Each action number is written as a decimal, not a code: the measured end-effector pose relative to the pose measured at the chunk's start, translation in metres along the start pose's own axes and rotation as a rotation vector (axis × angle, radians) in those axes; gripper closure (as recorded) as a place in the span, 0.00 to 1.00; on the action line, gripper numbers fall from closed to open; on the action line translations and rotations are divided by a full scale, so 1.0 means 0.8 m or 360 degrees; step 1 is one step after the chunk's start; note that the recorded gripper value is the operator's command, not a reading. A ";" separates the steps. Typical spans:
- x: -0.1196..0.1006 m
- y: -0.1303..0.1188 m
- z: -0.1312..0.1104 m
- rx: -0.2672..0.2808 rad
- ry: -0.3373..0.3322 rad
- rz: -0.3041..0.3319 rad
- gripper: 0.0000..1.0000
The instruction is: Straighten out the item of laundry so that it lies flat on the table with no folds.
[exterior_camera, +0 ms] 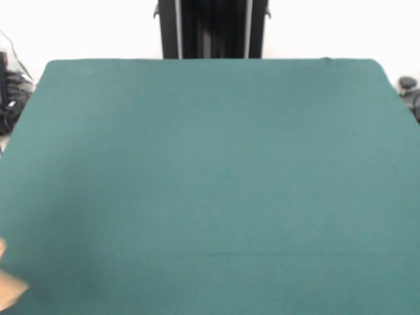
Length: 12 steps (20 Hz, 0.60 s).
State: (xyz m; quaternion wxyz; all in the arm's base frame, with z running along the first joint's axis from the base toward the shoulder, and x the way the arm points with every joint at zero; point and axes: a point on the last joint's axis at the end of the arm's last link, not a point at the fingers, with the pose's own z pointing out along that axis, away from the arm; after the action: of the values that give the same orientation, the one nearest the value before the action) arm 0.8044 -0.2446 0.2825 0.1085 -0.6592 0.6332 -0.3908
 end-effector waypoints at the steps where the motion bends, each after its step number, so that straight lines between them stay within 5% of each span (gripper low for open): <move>1: -0.016 0.009 0.005 -0.0031 -0.0006 0.0018 1.00; 5: -0.072 0.044 0.028 -0.0151 -0.0068 0.0214 1.00; 12: -0.114 0.112 0.056 -0.0294 -0.0102 0.0513 1.00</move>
State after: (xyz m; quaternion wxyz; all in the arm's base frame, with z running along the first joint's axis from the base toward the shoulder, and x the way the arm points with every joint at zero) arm 0.7768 -0.1918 0.1607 0.1287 -0.5684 0.7601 -0.2873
